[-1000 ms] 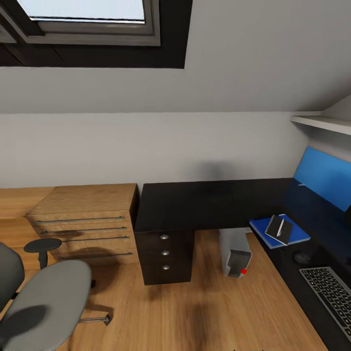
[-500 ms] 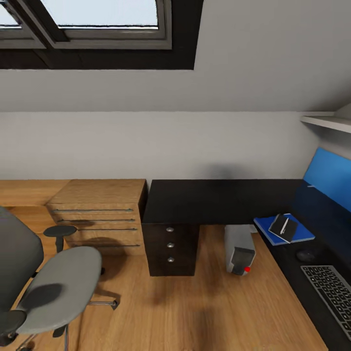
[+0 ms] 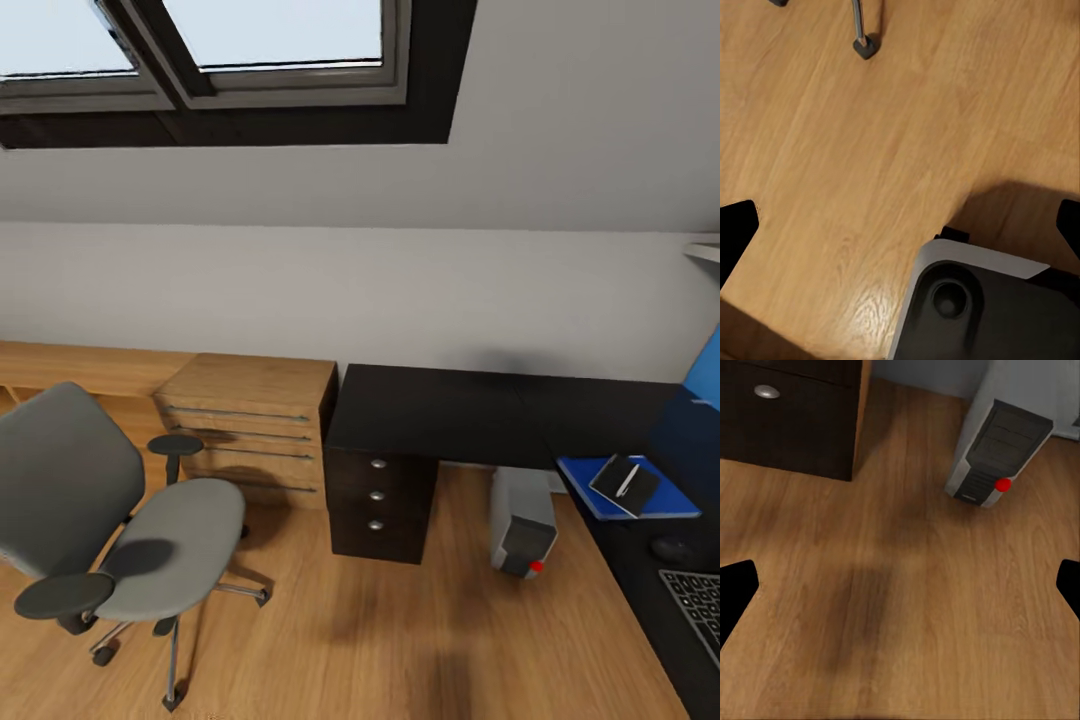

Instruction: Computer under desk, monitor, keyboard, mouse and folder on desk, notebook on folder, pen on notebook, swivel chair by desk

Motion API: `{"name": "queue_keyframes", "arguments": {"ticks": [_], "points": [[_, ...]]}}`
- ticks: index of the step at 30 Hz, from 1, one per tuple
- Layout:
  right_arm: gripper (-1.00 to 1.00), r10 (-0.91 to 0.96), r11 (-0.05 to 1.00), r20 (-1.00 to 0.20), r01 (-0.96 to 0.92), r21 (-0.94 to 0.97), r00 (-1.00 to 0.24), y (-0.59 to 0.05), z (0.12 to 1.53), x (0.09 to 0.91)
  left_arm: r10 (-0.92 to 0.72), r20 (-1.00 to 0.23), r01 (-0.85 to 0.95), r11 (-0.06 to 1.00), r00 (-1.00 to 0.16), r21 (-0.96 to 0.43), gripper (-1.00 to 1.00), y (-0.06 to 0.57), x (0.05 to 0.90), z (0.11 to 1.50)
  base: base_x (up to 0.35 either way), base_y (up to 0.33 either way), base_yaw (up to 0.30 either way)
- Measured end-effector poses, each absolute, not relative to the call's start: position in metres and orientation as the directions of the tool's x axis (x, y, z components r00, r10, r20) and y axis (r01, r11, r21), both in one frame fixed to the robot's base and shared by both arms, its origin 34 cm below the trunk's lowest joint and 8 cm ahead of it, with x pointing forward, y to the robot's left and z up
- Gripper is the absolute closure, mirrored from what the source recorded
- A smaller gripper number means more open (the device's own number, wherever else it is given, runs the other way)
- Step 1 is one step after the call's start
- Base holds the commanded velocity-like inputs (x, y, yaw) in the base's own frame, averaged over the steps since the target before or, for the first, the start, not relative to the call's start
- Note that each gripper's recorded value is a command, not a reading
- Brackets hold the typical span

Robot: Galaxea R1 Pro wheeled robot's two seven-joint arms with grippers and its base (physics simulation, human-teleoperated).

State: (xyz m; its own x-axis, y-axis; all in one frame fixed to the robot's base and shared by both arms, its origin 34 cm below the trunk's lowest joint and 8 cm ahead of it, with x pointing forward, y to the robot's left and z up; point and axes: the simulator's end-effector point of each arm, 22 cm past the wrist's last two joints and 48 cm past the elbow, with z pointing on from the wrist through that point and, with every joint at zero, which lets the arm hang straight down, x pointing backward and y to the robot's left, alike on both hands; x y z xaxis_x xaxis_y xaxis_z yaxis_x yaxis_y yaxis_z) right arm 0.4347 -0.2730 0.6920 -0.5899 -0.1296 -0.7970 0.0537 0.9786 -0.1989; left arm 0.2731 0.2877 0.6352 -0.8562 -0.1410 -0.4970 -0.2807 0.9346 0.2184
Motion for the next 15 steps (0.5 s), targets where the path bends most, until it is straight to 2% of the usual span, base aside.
{"name": "queue_keyframes", "arguments": {"ticks": [15], "points": [[-1.00,-0.094,0.985,-0.888,0.088,-0.149,-0.449,-0.271,0.720,0.432,-0.126,-0.440,-0.249,0.940,-0.889,0.234,-1.00,0.286,0.263,0.629,-0.001,-0.001,0.284]]}}
